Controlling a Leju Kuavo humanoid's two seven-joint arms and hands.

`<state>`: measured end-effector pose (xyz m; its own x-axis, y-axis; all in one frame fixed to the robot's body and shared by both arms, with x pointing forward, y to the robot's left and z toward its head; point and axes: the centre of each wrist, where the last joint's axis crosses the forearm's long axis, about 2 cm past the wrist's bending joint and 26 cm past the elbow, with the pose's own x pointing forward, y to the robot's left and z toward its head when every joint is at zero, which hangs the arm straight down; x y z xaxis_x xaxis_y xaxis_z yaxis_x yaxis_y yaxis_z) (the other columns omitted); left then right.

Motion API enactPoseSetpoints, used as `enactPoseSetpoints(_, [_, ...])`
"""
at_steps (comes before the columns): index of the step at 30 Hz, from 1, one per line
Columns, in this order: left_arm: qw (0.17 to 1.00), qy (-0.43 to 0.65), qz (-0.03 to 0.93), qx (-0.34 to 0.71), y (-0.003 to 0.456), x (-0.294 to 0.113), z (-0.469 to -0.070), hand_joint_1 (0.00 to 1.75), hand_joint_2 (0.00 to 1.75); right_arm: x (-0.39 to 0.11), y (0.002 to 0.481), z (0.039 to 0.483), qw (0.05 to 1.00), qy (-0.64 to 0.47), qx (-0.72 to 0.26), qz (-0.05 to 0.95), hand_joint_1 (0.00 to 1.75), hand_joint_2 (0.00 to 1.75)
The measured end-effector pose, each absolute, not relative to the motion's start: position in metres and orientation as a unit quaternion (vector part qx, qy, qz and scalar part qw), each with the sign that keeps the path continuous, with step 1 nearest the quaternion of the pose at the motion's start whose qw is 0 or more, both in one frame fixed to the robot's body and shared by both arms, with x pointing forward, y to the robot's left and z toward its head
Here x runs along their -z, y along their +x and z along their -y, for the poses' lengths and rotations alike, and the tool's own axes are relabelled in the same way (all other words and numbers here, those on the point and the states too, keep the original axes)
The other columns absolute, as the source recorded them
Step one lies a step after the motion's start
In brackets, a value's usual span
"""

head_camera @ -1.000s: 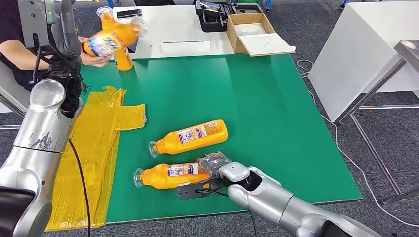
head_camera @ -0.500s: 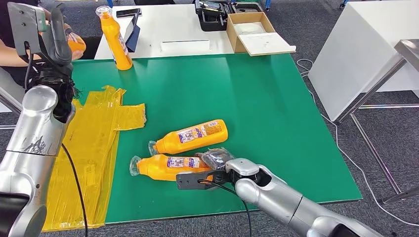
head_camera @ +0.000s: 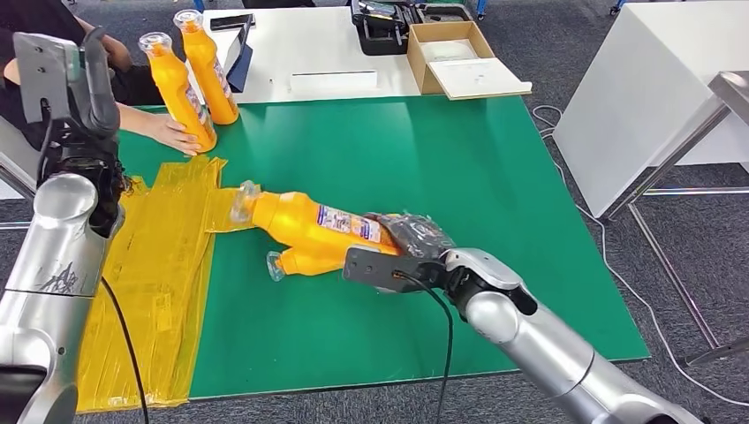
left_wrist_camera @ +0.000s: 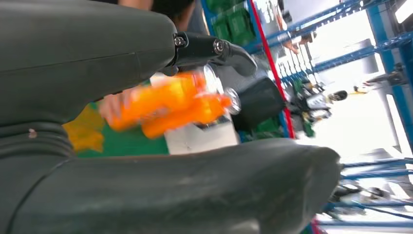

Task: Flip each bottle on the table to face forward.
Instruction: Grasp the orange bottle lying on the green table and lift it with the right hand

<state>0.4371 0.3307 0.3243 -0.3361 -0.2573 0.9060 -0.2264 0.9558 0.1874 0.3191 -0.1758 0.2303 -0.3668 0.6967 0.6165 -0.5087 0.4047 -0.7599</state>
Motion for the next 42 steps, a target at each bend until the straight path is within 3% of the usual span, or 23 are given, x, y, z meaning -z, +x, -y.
enactPoseSetpoints(5, [0.594, 0.181, 0.783, 0.032, 0.433, -0.296, -0.34, 0.0, 0.0, -0.223, 0.307, 0.197, 0.56, -0.081, -0.518, 0.642, 1.75, 1.75])
enactPoseSetpoints(7, [0.599, 0.181, 0.78, 0.035, 0.43, -0.287, -0.343, 0.0, 0.0, -0.224, 0.306, 0.202, 0.563, -0.084, -0.509, 0.646, 0.87, 0.87])
enactPoseSetpoints(9, [0.605, 0.179, 0.775, 0.034, 0.427, -0.282, -0.344, 0.0, 0.0, -0.228, 0.306, 0.204, 0.565, -0.087, -0.501, 0.65, 0.87, 0.87])
enactPoseSetpoints(11, [0.605, 0.169, 0.778, 0.029, 0.425, -0.281, -0.345, 0.0, 0.0, -0.231, 0.307, 0.208, 0.569, -0.091, -0.489, 0.655, 1.75, 1.75])
enactPoseSetpoints(28, [0.558, 0.063, 0.827, -0.013, 0.394, -0.295, -0.342, 0.0, 0.0, -0.236, 0.308, 0.249, 0.589, -0.134, -0.376, 0.703, 1.75, 1.75])
enactPoseSetpoints(32, [0.555, 0.059, 0.83, -0.011, 0.387, -0.292, -0.338, 0.0, 1.75, -0.234, 0.306, 0.253, 0.588, -0.138, -0.361, 0.71, 1.75, 1.75])
enactPoseSetpoints(42, [0.556, 0.031, 0.83, -0.01, 0.385, -0.292, -0.325, 0.0, 1.75, -0.257, 0.316, 0.244, 0.545, -0.186, -0.313, 0.756, 1.75, 1.75])
